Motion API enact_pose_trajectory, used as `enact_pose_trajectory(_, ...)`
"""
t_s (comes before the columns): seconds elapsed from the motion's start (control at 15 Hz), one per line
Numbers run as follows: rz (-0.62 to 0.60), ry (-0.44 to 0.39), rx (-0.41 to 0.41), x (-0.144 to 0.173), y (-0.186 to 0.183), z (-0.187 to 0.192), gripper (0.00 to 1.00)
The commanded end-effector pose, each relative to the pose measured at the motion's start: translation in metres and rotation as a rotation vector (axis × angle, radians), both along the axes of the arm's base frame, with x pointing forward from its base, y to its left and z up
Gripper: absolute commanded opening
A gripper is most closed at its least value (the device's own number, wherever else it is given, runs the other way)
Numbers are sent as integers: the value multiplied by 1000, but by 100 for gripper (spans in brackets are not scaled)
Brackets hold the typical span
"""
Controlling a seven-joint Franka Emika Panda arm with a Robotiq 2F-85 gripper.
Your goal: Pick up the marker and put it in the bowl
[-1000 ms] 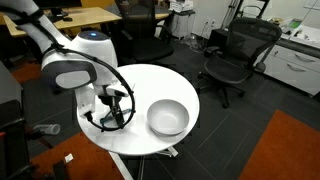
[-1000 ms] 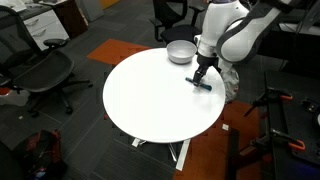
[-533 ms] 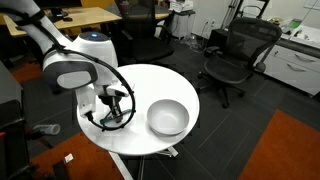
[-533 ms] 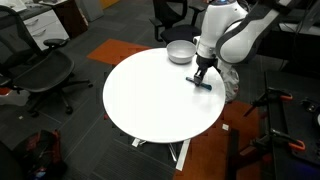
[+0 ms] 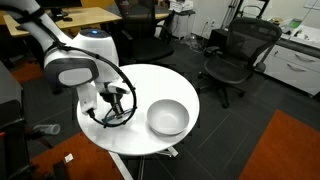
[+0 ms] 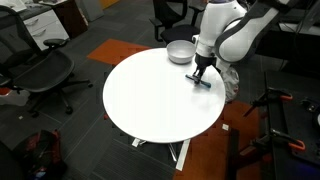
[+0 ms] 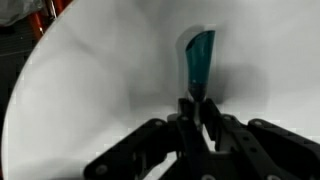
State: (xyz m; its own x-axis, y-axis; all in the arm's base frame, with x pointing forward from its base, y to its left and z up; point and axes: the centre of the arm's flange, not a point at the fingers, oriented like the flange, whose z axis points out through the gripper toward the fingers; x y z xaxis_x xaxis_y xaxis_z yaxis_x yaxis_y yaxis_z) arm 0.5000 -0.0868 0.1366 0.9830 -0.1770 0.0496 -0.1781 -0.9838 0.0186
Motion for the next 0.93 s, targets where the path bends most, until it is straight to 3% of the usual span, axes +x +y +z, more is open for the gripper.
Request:
enact_pose_trajectory(0.0,-10,-45,-22,6,12,51,5)
enact_pose_trajectory(0.4,-43,-197,-105,32,-6,130,5)
enact_pose_trajectory(0.87,-114,-308,-179,72,-47,176,5)
